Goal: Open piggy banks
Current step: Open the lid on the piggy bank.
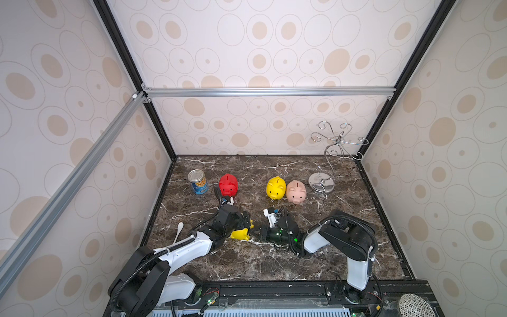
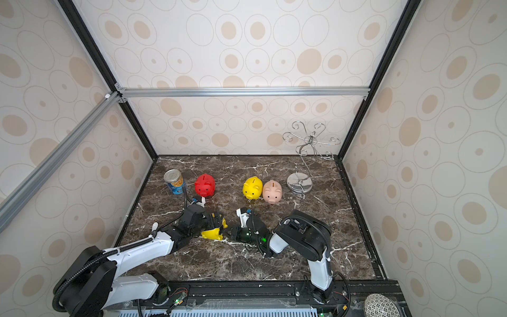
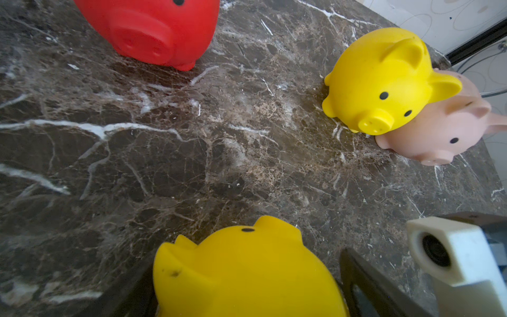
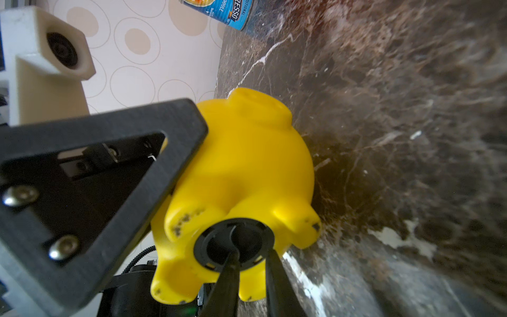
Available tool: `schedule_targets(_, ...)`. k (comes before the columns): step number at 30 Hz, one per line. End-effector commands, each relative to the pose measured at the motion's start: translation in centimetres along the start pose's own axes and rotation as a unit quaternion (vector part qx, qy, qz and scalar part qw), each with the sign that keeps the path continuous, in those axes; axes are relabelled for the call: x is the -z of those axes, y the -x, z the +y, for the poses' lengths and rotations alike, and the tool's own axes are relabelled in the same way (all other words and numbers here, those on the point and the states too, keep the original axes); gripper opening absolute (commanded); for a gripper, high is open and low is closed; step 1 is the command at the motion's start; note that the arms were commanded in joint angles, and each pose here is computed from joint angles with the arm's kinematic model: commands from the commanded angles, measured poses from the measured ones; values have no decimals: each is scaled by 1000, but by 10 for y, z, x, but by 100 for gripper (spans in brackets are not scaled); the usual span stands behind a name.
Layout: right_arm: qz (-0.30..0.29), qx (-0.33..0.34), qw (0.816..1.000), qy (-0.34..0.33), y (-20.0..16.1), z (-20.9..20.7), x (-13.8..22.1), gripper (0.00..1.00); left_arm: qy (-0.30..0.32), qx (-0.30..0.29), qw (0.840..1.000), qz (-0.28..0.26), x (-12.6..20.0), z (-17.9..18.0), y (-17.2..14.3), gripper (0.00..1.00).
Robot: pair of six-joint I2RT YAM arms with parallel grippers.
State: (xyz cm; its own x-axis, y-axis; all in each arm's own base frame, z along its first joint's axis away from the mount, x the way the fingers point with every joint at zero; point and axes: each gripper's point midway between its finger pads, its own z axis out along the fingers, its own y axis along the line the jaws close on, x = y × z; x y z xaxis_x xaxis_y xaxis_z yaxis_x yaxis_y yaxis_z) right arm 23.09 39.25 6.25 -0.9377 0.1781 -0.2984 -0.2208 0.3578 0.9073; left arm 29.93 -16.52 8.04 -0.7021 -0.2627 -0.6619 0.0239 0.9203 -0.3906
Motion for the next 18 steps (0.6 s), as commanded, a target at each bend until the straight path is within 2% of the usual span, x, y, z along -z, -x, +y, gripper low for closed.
schedule_targets(1,-7,17,1000,17,4,18,2,19,3,-3,1000,-1,-2,4,-1,98)
schedule_targets(18,-5,38,998,41,5,23,-6,18,-7,4,1000,8,-5,4,-8,97)
